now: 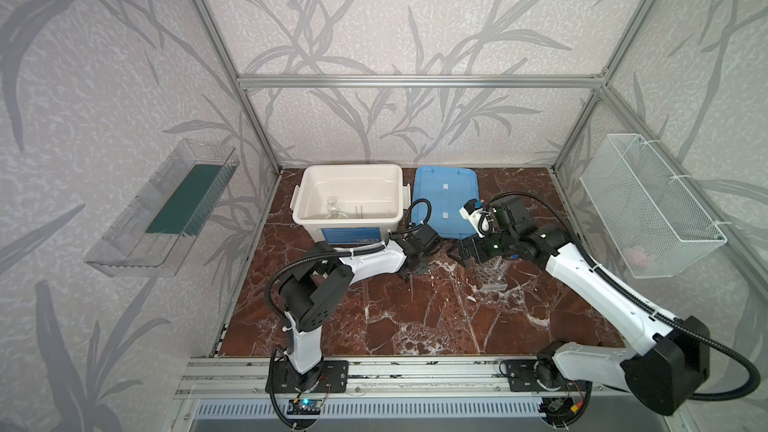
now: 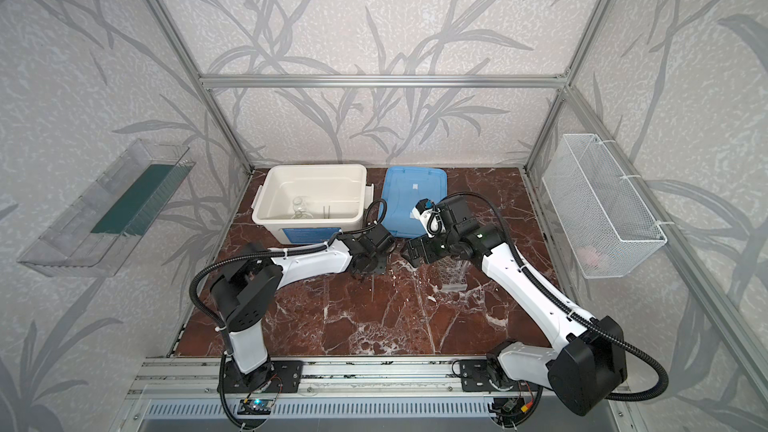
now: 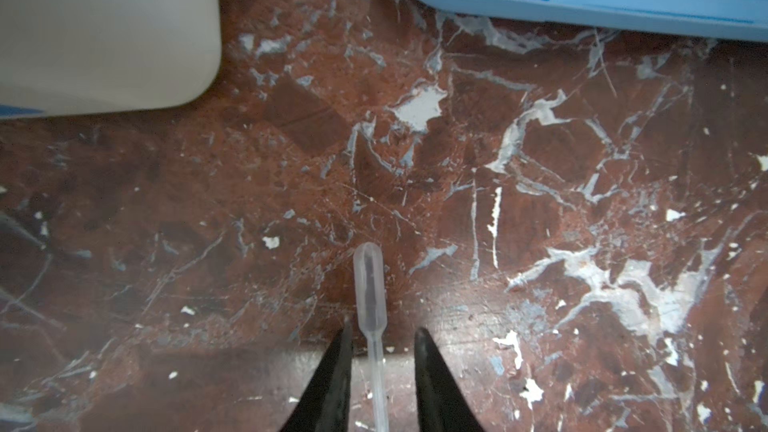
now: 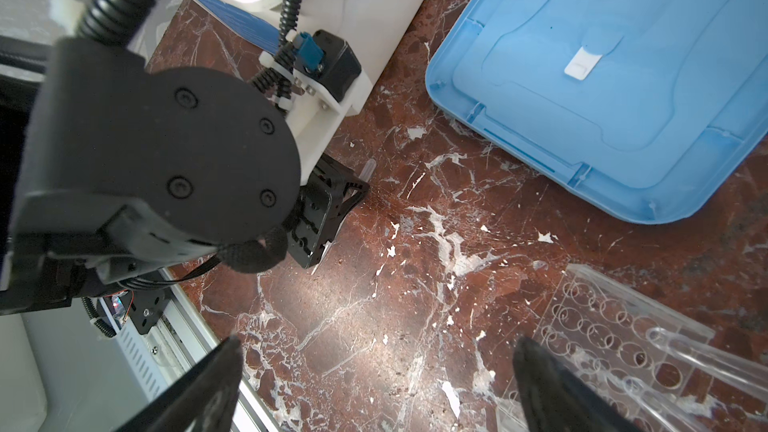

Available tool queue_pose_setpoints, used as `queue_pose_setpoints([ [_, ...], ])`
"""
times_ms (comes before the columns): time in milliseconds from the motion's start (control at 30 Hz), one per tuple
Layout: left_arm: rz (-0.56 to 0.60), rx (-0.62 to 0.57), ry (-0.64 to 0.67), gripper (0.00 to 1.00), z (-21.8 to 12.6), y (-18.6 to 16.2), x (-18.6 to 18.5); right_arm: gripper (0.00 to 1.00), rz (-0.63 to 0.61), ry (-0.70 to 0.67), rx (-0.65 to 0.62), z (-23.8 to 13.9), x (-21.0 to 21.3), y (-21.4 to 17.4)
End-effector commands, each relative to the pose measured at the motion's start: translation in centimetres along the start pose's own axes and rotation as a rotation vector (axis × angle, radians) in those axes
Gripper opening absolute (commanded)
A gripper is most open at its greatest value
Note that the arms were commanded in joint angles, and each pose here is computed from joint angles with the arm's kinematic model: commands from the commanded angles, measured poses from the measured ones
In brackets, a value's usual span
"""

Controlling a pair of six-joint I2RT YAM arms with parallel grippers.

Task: Organize the chemistry lab equipment
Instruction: 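Lower the left gripper onto the second plastic pipette and close on it, then carry the second pipette over the white tub and lower it inside with the left gripper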

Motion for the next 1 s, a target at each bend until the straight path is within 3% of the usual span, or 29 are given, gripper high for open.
queue_pose_setpoints([
  [0, -0.004, -0.007, 0.055, 0.29, 0.2, 0.6, 0.7, 0.99, -0.016, 0.008, -0.025, -0.3, 0.3, 0.2],
  [133, -0.027, 0.017, -0.006, 0.29, 1.3, 0.3, 0.3, 0.99, -0.014, 0.011, -0.024, -0.3, 0.3, 0.2],
  [367, -0.035, 0.018, 0.008, 0.26, 1.7, 0.3, 0.6, 0.99, -0.014, 0.02, -0.025, -0.4, 0.4, 0.2],
  [700, -0.043, 0.057, 0.034, 0.1, 2.6, -0.6, 1.1, 0.99, -0.01, 0.023, -0.042, -0.8, 0.6, 0.2],
  [867, -0.058, 0.049, -0.001, 0.0, 1.6, -0.4, 0.7, 0.99, -0.003, 0.026, -0.043, -1.0, 0.7, 0.1],
  [967, -0.058, 0.029, -0.053, 0.0, -0.1, 0.2, 0.1, 0.99, 0.001, 0.02, -0.044, -1.0, 0.6, 0.1],
])
Point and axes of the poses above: each gripper's point midway between its finger pads, its own z axis out along the fingers, its own x axis along the line the jaws close on, y = z × x, the point moved 4 cm from there along -z, back along the fingers, and after that the axes turned 10 degrees about z, right-handed, at the moved point
